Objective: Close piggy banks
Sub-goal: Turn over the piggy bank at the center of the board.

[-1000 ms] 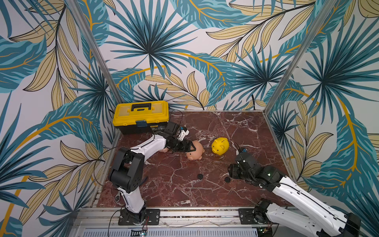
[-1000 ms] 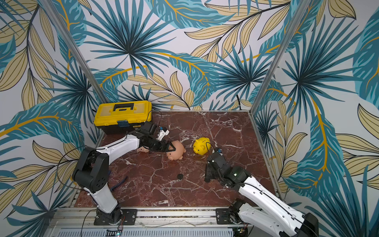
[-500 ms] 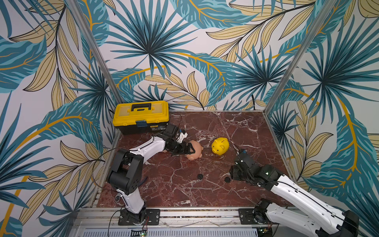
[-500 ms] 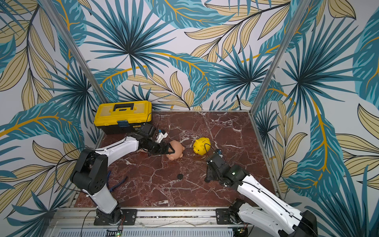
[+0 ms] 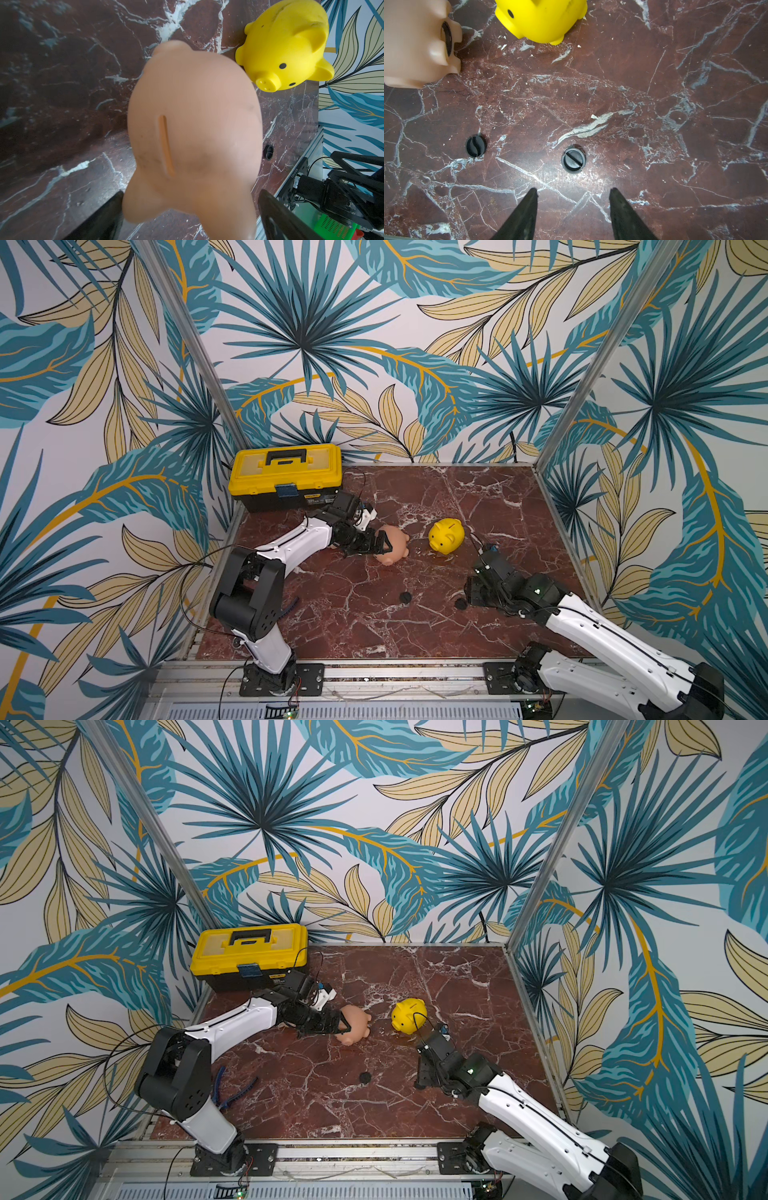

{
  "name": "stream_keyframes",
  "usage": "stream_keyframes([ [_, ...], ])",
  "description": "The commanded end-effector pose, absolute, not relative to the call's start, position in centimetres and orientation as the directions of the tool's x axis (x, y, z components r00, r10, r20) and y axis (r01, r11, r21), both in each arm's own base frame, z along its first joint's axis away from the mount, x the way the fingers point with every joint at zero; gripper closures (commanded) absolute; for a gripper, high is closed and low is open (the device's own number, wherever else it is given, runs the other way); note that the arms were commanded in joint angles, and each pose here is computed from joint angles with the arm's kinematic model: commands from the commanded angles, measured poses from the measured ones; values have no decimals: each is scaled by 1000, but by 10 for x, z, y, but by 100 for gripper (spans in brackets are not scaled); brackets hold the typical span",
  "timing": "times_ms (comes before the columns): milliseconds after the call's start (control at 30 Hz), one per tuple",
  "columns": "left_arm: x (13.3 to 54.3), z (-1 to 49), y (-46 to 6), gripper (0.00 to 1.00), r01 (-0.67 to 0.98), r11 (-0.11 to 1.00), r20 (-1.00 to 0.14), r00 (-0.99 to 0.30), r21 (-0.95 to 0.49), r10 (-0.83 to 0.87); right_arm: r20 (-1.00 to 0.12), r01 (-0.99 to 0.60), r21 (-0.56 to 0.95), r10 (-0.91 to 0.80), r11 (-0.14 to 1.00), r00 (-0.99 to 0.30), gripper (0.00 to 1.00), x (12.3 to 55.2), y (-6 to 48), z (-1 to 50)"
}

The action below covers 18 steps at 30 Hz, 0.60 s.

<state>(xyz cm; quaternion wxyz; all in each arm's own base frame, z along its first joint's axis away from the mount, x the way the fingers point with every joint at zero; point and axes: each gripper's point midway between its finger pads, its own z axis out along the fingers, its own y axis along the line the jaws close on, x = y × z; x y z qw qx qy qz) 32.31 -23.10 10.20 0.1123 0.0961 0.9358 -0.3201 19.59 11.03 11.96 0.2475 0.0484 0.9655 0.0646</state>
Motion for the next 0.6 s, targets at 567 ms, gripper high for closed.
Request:
stream_keyframes([
  [567, 328, 112, -223, 0, 229, 807, -281, -956, -544, 82, -381, 195, 182, 252, 964, -890, 45, 196, 119, 87],
])
